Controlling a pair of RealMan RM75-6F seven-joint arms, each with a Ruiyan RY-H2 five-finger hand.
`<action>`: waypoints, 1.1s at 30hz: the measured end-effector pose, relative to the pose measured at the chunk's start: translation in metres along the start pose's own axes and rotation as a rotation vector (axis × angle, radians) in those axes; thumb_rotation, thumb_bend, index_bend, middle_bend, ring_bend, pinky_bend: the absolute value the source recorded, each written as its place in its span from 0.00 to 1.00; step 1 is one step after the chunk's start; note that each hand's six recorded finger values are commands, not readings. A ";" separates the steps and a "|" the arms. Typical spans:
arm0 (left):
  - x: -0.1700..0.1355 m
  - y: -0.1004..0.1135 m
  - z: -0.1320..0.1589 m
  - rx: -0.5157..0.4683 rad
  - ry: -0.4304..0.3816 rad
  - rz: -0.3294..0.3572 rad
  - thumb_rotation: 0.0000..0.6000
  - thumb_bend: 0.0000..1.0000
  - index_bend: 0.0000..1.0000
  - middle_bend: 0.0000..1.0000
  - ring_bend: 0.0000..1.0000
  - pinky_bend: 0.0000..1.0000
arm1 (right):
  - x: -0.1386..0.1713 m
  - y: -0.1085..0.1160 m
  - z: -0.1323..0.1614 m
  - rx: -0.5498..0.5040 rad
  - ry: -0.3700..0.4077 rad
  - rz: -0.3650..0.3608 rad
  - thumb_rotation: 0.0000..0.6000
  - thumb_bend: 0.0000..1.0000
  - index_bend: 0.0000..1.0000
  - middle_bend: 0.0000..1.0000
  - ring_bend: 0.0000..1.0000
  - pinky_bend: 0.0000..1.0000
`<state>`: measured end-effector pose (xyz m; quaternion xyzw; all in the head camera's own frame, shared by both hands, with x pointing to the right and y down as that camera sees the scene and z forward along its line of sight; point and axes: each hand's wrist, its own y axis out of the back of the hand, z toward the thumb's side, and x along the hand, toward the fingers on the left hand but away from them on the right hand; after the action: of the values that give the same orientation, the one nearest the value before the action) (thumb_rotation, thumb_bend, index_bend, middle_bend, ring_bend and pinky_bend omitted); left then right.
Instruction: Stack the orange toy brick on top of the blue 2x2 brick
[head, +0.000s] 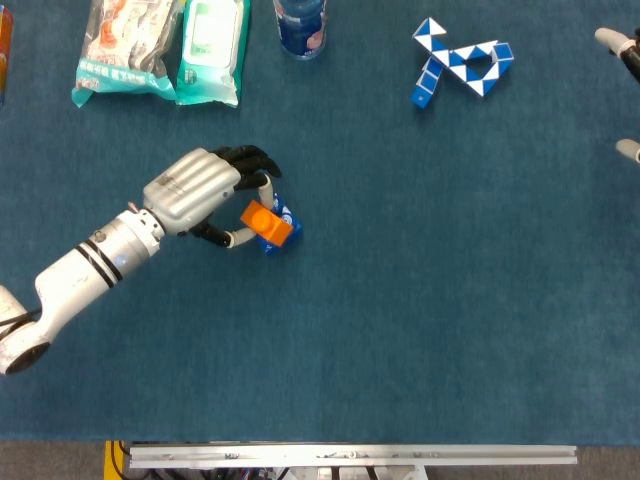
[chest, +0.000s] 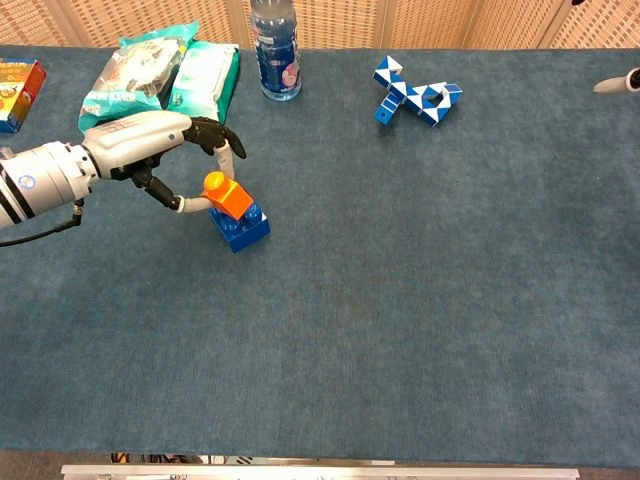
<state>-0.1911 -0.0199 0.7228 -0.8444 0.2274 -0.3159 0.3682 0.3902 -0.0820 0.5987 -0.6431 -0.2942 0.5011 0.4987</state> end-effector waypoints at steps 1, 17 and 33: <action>0.001 -0.001 0.000 0.009 -0.011 0.000 1.00 0.31 0.59 0.25 0.15 0.26 | 0.000 0.000 0.000 0.001 -0.002 0.000 1.00 0.08 0.11 0.27 0.14 0.23; 0.004 -0.012 -0.012 0.195 -0.093 -0.020 1.00 0.31 0.59 0.25 0.15 0.25 | -0.001 -0.001 0.007 0.010 -0.013 0.008 1.00 0.08 0.11 0.27 0.14 0.23; 0.009 -0.014 -0.012 0.244 -0.103 -0.045 1.00 0.31 0.59 0.25 0.15 0.25 | 0.000 -0.002 0.004 0.009 -0.026 0.010 1.00 0.08 0.11 0.27 0.14 0.23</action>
<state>-0.1915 -0.0227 0.7433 -0.8133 0.1490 -0.3057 0.4722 0.3873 -0.0796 0.6007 -0.6357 -0.2954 0.5133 0.4952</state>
